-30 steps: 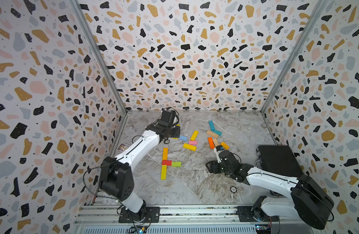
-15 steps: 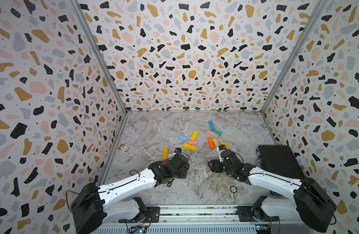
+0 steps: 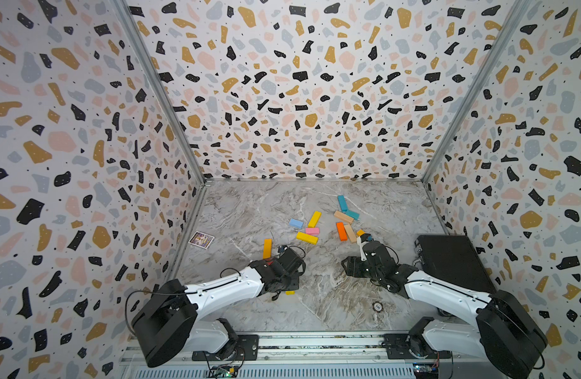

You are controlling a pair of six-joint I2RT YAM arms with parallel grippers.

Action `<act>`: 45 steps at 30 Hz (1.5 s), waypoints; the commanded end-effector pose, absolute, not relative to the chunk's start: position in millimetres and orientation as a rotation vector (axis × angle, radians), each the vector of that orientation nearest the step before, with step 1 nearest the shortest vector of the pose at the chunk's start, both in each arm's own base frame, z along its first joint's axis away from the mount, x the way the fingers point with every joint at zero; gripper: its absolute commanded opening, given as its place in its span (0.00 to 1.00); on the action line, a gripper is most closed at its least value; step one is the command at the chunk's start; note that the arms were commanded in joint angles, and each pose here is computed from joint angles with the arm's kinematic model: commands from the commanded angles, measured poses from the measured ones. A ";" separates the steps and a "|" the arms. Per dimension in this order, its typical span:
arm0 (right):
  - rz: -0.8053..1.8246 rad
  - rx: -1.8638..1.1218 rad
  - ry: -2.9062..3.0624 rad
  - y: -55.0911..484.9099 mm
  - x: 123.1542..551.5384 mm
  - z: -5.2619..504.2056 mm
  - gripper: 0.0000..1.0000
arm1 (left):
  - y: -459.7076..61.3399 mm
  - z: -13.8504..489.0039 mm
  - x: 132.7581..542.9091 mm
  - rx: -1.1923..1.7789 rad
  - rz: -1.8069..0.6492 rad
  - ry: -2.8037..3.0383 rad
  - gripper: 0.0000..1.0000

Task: Assemble the letter h with building blocks
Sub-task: Assemble the building block at the center of the board.

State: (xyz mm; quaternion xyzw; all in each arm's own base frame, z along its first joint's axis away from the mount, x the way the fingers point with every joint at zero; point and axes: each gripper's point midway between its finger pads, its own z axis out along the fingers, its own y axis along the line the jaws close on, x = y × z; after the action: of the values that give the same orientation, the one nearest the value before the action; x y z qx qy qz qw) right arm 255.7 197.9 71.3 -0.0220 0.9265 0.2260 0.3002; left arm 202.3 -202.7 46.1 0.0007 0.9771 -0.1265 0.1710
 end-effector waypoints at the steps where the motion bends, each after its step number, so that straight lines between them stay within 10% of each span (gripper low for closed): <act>1: 0.619 -0.045 2.458 196.4 253.0 73.8 0.74 | -199.1 38.8 197.3 0.045 -0.373 2.797 0.00; 45: 0.640 -0.019 2.458 193.7 254.2 73.1 0.74 | -196.8 17.3 215.2 0.052 -0.269 2.804 0.00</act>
State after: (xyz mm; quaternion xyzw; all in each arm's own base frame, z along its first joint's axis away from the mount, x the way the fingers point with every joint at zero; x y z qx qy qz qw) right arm 254.6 194.8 68.8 -0.0108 0.9272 0.2343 0.2919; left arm 212.0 -195.9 19.2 0.0174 0.9816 -0.0981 0.1630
